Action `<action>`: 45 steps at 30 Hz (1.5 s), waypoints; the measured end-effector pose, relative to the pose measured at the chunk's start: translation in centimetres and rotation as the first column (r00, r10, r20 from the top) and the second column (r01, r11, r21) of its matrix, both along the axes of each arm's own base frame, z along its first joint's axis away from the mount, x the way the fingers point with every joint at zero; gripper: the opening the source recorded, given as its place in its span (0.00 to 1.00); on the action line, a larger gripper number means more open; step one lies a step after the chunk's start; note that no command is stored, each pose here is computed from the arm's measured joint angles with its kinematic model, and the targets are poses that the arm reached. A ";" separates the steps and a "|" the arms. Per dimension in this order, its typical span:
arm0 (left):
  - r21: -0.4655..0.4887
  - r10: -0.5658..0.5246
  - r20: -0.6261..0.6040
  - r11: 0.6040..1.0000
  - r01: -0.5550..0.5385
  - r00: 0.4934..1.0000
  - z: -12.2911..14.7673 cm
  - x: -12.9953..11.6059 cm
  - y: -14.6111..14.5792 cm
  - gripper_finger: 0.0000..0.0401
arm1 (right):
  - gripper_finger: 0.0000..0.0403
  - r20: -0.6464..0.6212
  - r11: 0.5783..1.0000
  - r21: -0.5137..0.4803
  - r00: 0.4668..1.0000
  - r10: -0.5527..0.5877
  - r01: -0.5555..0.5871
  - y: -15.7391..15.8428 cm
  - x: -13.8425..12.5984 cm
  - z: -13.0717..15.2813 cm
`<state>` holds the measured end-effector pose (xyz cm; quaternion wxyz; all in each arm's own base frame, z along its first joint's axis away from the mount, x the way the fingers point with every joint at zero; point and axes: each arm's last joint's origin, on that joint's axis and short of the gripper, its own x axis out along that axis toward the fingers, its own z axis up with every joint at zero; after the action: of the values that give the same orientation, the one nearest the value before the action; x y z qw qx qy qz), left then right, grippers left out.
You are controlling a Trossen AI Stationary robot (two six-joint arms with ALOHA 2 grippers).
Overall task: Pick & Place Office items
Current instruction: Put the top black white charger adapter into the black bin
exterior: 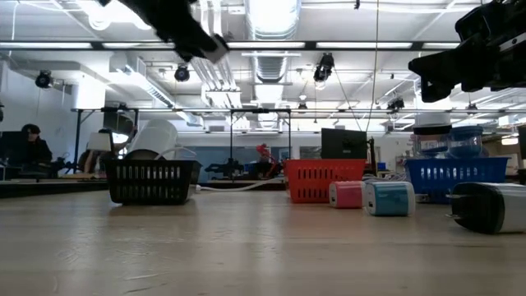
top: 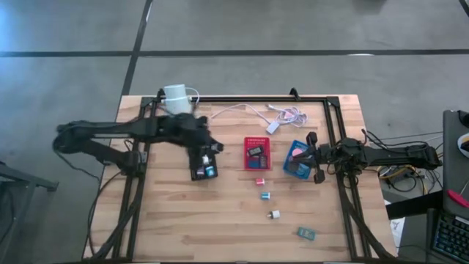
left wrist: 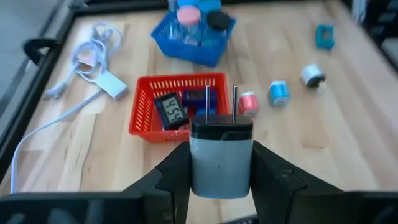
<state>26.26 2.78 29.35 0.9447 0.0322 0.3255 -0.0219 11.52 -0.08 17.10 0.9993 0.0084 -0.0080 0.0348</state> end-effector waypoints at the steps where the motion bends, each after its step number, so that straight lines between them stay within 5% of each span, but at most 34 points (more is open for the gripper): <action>1: -0.011 0.012 0.028 1.000 -0.011 1.000 0.0 -1.0 -0.1 0.32 | 0.07 0.000 1.000 0.001 1.000 0.000 0.000 0.0 0.0 0.0; 10: -0.124 0.104 0.265 0.990 -0.073 0.959 -1.0 -8.4 -1.0 0.32 | 0.07 0.000 1.000 0.005 1.000 0.000 0.000 0.0 0.0 0.0; 19: -0.193 0.150 0.461 0.979 -0.065 0.875 -4.6 -13.0 -1.5 0.32 | 0.07 -0.001 1.000 0.008 1.000 0.000 0.000 0.0 0.0 0.0; 33: -0.241 0.191 0.605 0.969 -0.051 0.773 -9.9 -15.2 -1.7 0.32 | 0.07 -0.002 1.000 0.007 1.000 0.000 0.000 0.0 0.0 -0.1; 45: -0.249 0.196 0.603 0.967 -0.051 0.774 -11.9 -15.5 -1.7 0.32 | 0.07 -0.002 1.000 0.008 1.000 0.000 0.000 0.0 0.0 -0.1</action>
<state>10.73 1.03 17.45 0.9960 -0.0880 -0.0075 0.0169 11.52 -0.09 17.03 0.9993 0.0126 -0.0069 0.0346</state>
